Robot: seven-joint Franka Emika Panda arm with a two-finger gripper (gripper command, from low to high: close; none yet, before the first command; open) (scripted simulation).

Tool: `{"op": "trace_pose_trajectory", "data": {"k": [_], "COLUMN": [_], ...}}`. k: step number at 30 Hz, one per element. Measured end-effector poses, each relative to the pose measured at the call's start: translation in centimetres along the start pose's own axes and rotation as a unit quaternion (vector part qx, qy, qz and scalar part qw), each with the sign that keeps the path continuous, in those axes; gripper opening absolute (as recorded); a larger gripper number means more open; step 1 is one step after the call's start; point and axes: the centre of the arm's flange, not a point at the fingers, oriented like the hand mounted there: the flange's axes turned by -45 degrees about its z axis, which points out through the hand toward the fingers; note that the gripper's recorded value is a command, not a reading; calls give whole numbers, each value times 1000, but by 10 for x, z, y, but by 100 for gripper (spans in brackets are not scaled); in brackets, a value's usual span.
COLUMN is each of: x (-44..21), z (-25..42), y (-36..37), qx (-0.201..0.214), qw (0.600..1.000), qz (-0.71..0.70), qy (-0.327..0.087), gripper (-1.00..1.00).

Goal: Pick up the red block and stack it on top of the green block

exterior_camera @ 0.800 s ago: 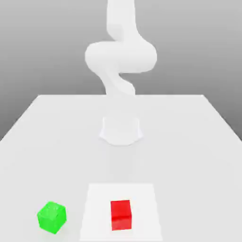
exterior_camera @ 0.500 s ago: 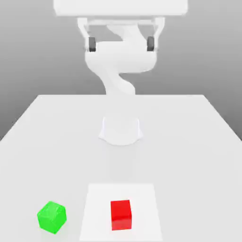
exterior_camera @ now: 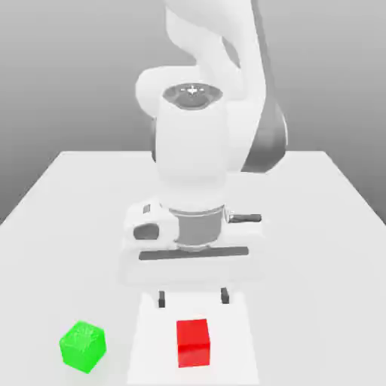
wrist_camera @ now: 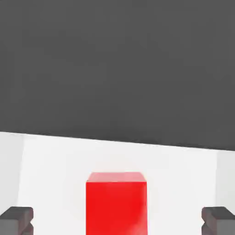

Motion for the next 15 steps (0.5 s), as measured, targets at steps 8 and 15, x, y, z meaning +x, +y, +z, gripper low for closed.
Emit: {"op": "trace_pose_trajectory", "data": {"k": [8, 15], "x": [-3, -2], "z": [56, 26], "y": [0, 0], "qx": [0, 0], "qw": [1000, 1000], "qz": [-1, -1], "qy": [-5, -5], "gripper": [-100, -100]}}
